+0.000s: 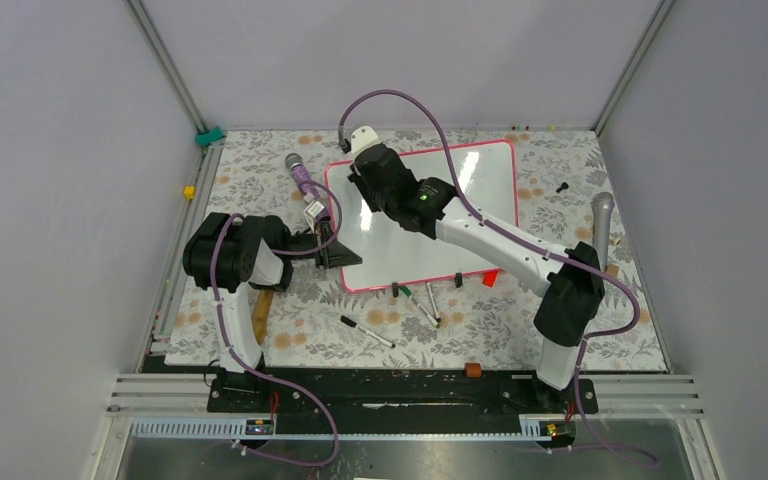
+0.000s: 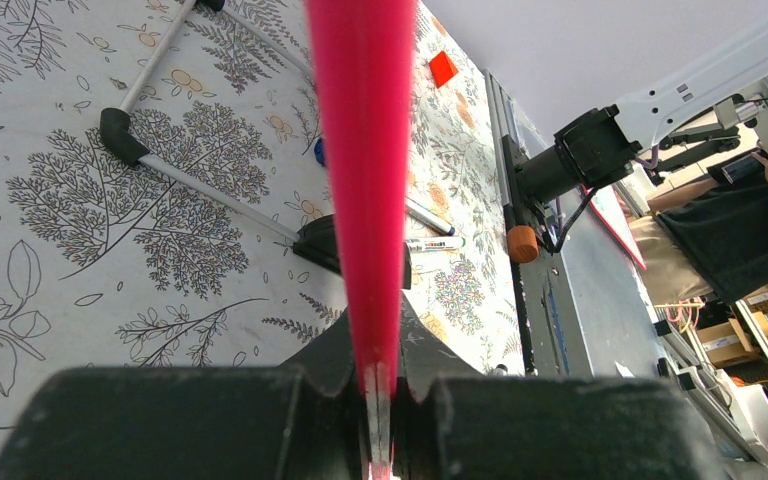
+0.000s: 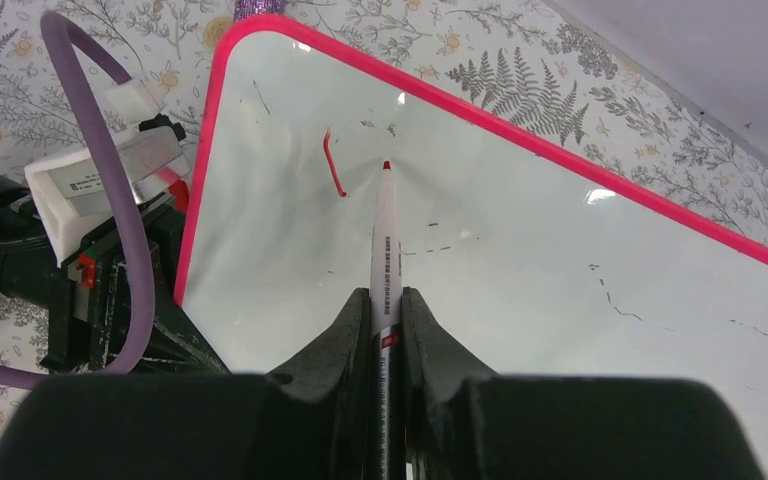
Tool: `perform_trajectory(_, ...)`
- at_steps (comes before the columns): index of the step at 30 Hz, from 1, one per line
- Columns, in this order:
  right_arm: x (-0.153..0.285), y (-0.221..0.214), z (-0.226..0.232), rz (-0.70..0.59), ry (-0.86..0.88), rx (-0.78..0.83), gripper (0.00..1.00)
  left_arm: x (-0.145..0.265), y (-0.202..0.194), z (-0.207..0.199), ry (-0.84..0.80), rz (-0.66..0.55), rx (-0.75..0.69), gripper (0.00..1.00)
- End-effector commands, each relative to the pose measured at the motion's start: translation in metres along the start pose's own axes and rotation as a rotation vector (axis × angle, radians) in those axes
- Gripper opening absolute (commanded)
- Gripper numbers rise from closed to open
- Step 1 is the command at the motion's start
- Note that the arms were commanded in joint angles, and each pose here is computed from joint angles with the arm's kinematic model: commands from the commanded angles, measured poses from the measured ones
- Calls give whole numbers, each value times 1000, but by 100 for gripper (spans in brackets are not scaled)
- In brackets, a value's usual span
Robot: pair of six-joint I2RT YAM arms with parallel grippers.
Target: Write a sentence on the whiteboard
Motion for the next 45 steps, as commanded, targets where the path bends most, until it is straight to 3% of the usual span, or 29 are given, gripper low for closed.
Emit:
perform_trajectory(1, 4, 17, -17, -40, -61, -18, 0, 1, 1, -3, -5, -5, -70, 0)
perform_trajectory(18, -3, 10, -17, -8, -65, 3, 0, 0, 0, -3, -6, -2, -69, 0)
perform_trajectory(45, 2, -1, 2, 21, 79, 10, 0, 0, 0, -3, -7, -2, -71, 0)
Point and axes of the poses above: each gripper's point midway between its finger pads, its own x axis back along the fingers, its own z axis along the line the jaws close on, y = z × x, the point moved 5 cm from there along x, back along the fingers, and after that the axes turned 15 degrees about x, right-handed, at the moved point
